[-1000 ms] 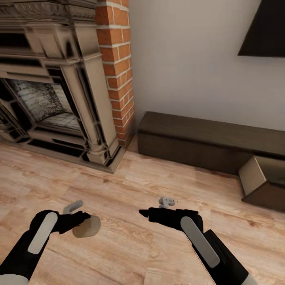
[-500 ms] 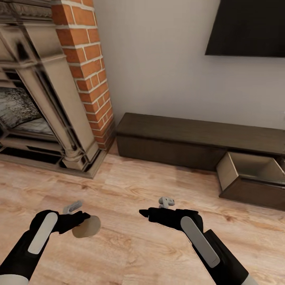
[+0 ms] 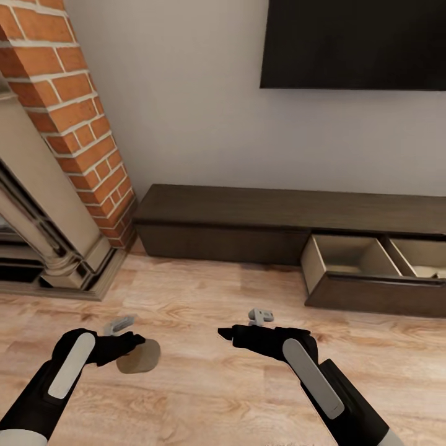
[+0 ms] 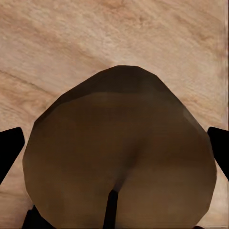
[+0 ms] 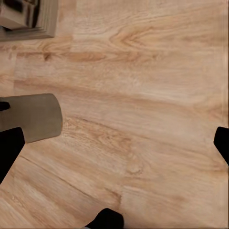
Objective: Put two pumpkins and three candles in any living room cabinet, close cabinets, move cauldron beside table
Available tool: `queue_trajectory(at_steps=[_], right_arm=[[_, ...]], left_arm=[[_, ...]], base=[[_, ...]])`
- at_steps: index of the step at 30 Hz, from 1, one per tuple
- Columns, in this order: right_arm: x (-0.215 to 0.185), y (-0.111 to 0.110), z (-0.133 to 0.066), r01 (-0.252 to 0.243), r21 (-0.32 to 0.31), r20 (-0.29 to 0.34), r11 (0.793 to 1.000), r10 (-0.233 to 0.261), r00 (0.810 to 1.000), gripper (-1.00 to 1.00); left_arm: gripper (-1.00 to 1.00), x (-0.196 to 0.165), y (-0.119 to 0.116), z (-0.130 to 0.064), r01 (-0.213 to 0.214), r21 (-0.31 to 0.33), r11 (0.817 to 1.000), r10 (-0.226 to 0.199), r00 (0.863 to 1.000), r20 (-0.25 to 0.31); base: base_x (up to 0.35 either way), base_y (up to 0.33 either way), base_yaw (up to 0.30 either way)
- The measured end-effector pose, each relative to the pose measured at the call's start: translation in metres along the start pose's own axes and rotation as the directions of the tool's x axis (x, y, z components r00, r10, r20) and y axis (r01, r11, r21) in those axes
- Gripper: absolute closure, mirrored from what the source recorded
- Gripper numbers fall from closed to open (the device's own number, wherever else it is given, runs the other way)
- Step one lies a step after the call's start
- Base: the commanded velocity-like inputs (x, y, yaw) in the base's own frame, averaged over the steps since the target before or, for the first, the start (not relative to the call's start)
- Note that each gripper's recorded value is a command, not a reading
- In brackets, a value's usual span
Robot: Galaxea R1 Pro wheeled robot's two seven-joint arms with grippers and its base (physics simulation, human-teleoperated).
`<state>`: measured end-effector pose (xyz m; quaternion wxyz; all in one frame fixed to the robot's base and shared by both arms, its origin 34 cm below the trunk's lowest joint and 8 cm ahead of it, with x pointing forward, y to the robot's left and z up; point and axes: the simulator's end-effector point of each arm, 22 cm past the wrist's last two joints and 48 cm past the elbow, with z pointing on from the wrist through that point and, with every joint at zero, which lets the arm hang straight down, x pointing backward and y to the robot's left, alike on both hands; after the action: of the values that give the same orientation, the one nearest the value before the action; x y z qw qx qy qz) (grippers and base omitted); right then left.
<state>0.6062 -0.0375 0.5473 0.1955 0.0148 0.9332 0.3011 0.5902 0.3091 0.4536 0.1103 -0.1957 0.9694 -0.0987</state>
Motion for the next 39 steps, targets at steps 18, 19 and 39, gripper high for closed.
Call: queue_trajectory(at_steps=[18,19,39], right_arm=[[-0.0009,-0.0056,-0.0048,-0.006,0.001,-0.001,1.0,0.006,1.0,-1.0],[-0.0007,-0.0056,-0.0049,-0.006,0.001,-0.001,1.0,0.006,1.0,-1.0],[-0.0032,-0.0093,-0.0088,0.001,0.01,0.005,1.0,-0.001,1.0,-1.0]], left_arm=[[1.0,-0.0014,-0.0011,-0.0019,-0.003,0.0,1.0,0.003,1.0,0.007],[1.0,-0.0015,-0.0012,-0.0021,-0.003,0.0,1.0,0.003,1.0,0.007],[1.0,-0.0027,-0.0032,-0.0046,-0.008,0.001,1.0,0.008,1.0,0.013]], base=[[0.001,-0.342,-0.277],[0.0,-0.342,-0.277],[0.106,-0.314,-0.277]])
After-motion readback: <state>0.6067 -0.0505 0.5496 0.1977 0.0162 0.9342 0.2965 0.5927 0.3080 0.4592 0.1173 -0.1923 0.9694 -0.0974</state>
